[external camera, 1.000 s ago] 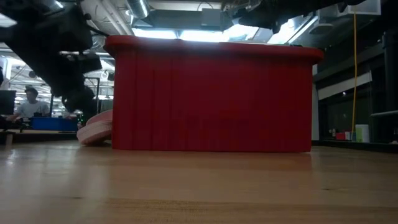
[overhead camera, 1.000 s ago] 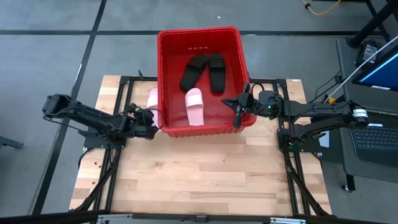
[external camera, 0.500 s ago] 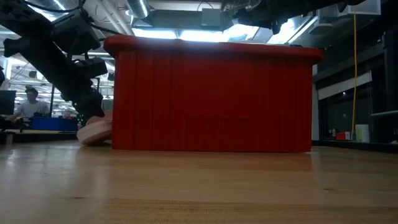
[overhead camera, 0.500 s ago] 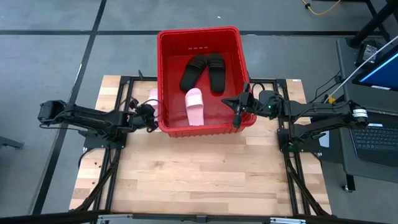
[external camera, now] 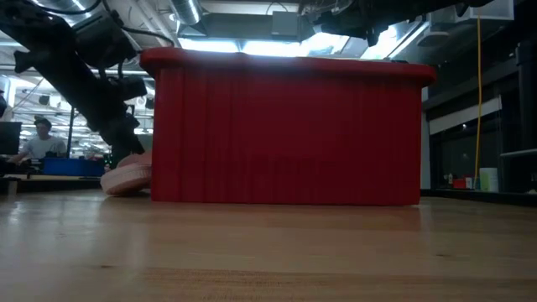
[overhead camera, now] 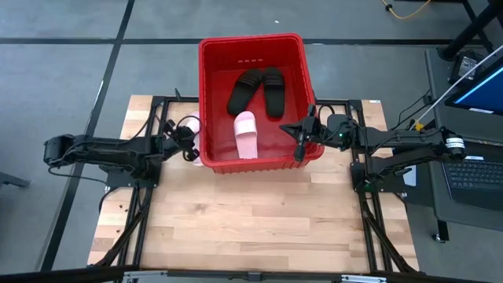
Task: Pick and place slides into bin
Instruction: Put the pink slide in the red bin
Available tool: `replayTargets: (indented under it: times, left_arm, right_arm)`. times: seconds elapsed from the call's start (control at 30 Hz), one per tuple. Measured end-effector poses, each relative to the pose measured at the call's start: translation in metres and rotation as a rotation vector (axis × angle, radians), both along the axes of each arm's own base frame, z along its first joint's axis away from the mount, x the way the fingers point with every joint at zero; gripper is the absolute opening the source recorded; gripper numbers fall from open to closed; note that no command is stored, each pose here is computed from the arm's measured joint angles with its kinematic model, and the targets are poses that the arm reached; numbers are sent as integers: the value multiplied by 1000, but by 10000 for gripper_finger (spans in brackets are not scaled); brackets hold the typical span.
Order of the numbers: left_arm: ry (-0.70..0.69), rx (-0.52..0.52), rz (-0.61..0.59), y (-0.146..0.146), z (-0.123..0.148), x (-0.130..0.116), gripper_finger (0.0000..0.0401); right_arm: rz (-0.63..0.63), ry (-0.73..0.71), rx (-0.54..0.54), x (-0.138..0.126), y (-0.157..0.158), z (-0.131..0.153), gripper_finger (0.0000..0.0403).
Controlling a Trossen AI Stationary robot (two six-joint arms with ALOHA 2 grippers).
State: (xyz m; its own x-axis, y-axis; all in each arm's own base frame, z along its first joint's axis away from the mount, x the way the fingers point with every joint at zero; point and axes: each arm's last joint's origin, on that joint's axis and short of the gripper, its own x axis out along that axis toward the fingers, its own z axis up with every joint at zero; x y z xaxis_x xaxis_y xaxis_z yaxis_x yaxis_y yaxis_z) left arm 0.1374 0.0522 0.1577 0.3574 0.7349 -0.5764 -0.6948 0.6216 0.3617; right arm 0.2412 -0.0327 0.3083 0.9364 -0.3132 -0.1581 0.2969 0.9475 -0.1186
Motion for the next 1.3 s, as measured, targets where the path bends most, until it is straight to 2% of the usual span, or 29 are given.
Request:
replayTargets:
  times: [0.13, 0.33, 0.53, 0.9, 1.3]
  left_arm:
    - [55, 58, 6, 2, 1, -1, 124]
    - [89, 11, -55, 6, -1, -2, 124]
    - [145, 40, -70, 12, 0, -4, 124]
    - [118, 31, -76, 16, -20, -8, 124]
    - [141, 54, -67, 16, -21, -9, 112]
  right_arm:
    - [0, 1, 0, 0, 0, 0, 11]
    - [0, 1, -1, 0, 0, 0, 11]
    - [0, 1, 0, 0, 0, 0, 11]
    - [-22, -1, 1, 0, -1, 0, 11]
    - [-64, -11, 20, -1, -2, 0, 11]
